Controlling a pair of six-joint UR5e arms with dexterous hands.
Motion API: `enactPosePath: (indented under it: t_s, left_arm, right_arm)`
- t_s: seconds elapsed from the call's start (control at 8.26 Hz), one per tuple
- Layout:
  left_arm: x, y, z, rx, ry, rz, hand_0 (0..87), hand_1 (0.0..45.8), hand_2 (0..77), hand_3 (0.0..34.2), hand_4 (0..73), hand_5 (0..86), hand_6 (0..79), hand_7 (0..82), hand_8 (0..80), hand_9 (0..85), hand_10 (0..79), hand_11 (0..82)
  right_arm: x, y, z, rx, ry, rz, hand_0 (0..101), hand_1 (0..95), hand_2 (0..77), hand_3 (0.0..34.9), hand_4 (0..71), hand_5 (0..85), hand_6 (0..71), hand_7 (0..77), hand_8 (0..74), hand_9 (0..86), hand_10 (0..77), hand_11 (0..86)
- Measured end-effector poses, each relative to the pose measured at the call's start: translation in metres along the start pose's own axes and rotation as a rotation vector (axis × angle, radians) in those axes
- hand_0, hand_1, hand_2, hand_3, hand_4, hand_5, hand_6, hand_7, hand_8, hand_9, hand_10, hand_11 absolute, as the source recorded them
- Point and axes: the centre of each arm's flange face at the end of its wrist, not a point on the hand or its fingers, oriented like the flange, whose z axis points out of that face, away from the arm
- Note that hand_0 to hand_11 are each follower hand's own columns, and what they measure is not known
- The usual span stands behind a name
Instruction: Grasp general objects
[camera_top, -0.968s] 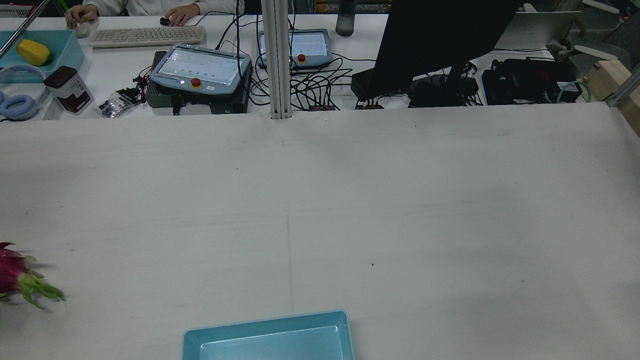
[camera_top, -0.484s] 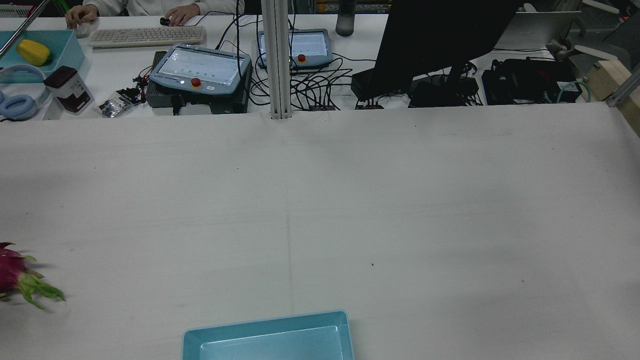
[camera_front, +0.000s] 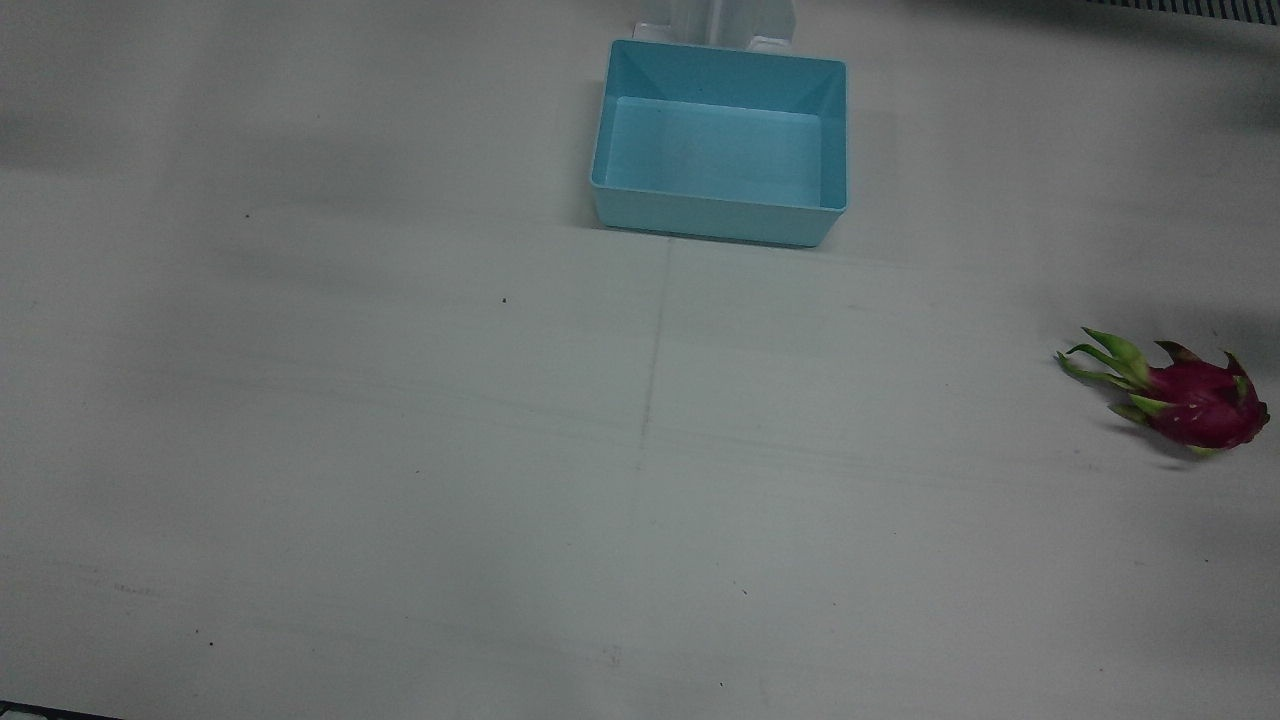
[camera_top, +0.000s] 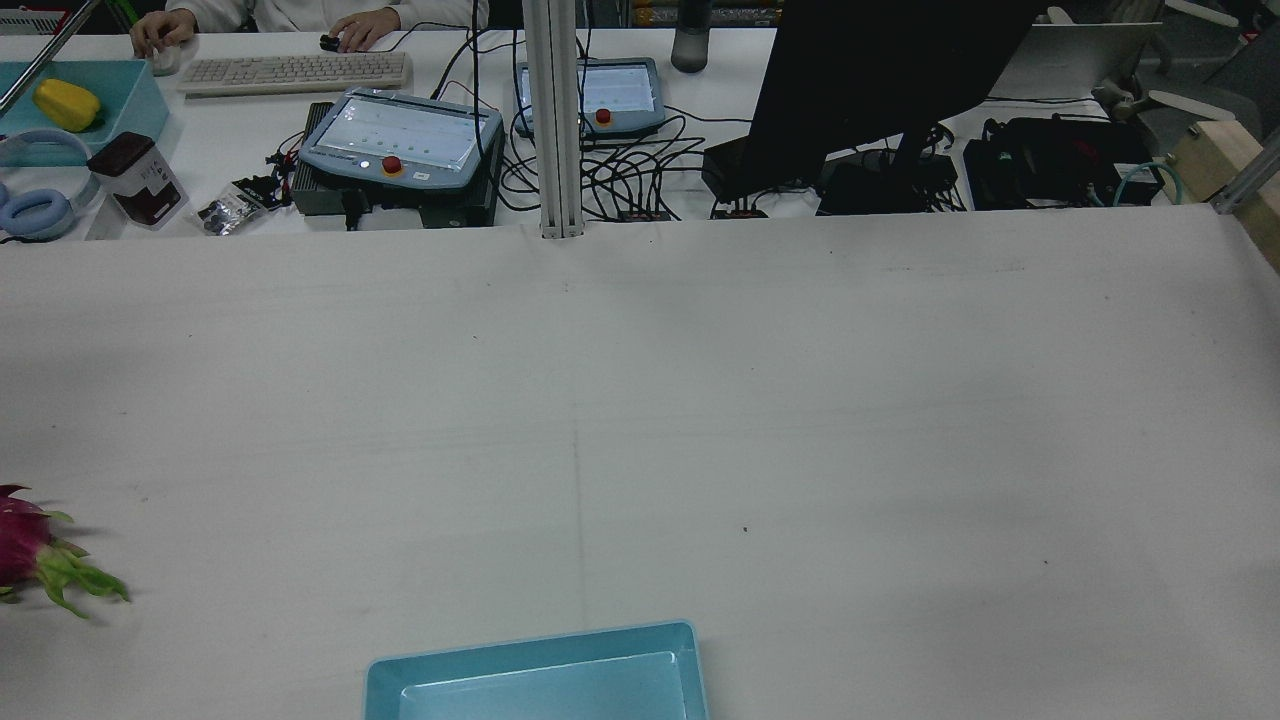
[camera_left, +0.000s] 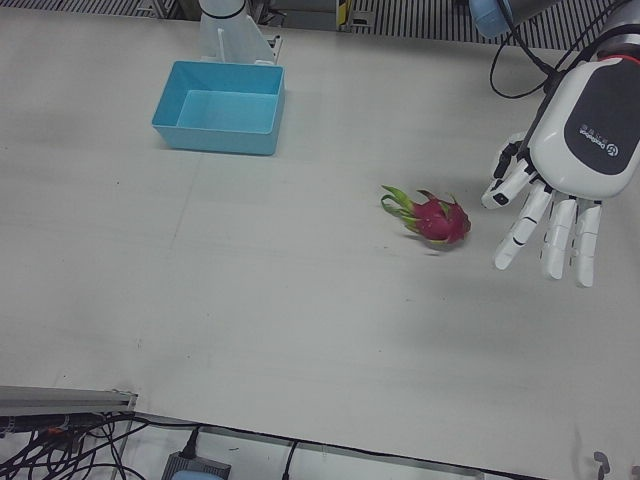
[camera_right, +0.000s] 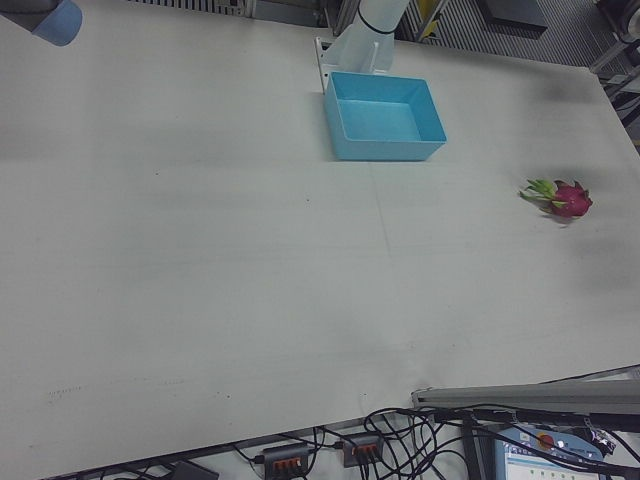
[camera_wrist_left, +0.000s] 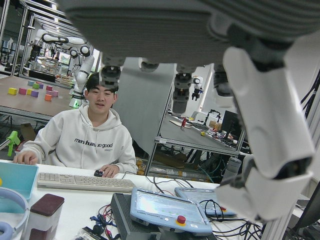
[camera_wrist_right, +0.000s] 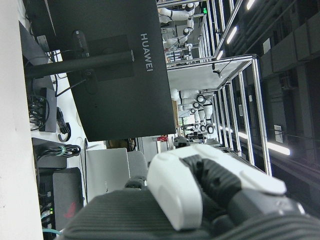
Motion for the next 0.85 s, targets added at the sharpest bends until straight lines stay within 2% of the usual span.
enactPosePath:
  t_s: [0.12, 0.24, 0.36, 0.48, 0.61, 0.73, 0.85]
  left_arm:
    - [0.000, 0.000, 0.000, 0.000, 0.001, 0.000, 45.9, 0.0, 50.2, 12.4, 0.5, 84.0, 20.2, 28.9, 1.1, 0.5, 23.5, 9.8]
    - [0.000, 0.000, 0.000, 0.001, 0.002, 0.000, 45.9, 0.0, 50.2, 7.0, 0.5, 84.0, 25.1, 43.6, 1.6, 4.9, 30.5, 26.2]
    - [0.000, 0.000, 0.000, 0.001, 0.002, 0.000, 45.6, 0.0, 50.2, 1.9, 1.6, 84.0, 28.4, 58.9, 15.3, 18.0, 33.3, 42.5]
    - [-0.002, 0.001, -0.001, -0.005, 0.001, -0.003, 43.3, 0.0, 50.2, 0.0, 4.9, 84.0, 31.1, 70.9, 23.5, 32.2, 36.0, 54.0]
    - [-0.004, 0.003, -0.002, -0.021, 0.000, -0.013, 43.3, 0.0, 50.2, 0.0, 7.6, 84.0, 31.6, 70.9, 23.5, 45.3, 37.1, 55.6]
    - [-0.007, 0.005, -0.003, -0.039, -0.004, -0.024, 42.4, 0.0, 50.2, 0.0, 7.6, 84.0, 31.1, 78.0, 23.5, 45.3, 37.1, 55.6]
    - [-0.010, 0.011, -0.002, -0.065, -0.017, -0.035, 46.2, 0.0, 50.2, 0.0, 7.6, 84.0, 18.5, 78.0, 13.1, 45.3, 26.7, 55.6]
  right_arm:
    - [0.000, 0.000, 0.000, 0.000, 0.000, 0.000, 0, 94.9, 77.4, 0.0, 0.0, 0.0, 0.0, 0.0, 0.0, 0.5, 0.0, 0.5]
    - [0.000, 0.000, 0.000, 0.000, 0.000, 0.000, 0, 94.9, 77.4, 0.0, 0.0, 0.0, 0.0, 0.0, 0.0, 0.5, 0.0, 0.5]
    - [0.000, 0.000, 0.000, 0.000, 0.000, 0.000, 0, 94.9, 77.4, 0.0, 0.0, 0.0, 0.0, 0.0, 0.0, 0.5, 0.0, 0.5]
    - [0.000, 0.000, 0.000, 0.000, 0.000, 0.000, 0, 94.9, 77.4, 0.0, 0.0, 0.0, 0.0, 0.0, 0.0, 0.5, 0.0, 0.5]
    - [0.000, 0.000, 0.000, 0.000, 0.000, 0.000, 0, 94.9, 77.4, 0.0, 0.0, 0.0, 0.0, 0.0, 0.0, 0.5, 0.0, 0.5]
    - [0.000, 0.000, 0.000, 0.000, 0.000, 0.000, 0, 94.9, 77.4, 0.0, 0.0, 0.0, 0.0, 0.0, 0.0, 0.5, 0.0, 0.5]
    - [0.000, 0.000, 0.000, 0.000, 0.000, 0.000, 0, 94.9, 77.4, 0.0, 0.0, 0.0, 0.0, 0.0, 0.0, 0.5, 0.0, 0.5]
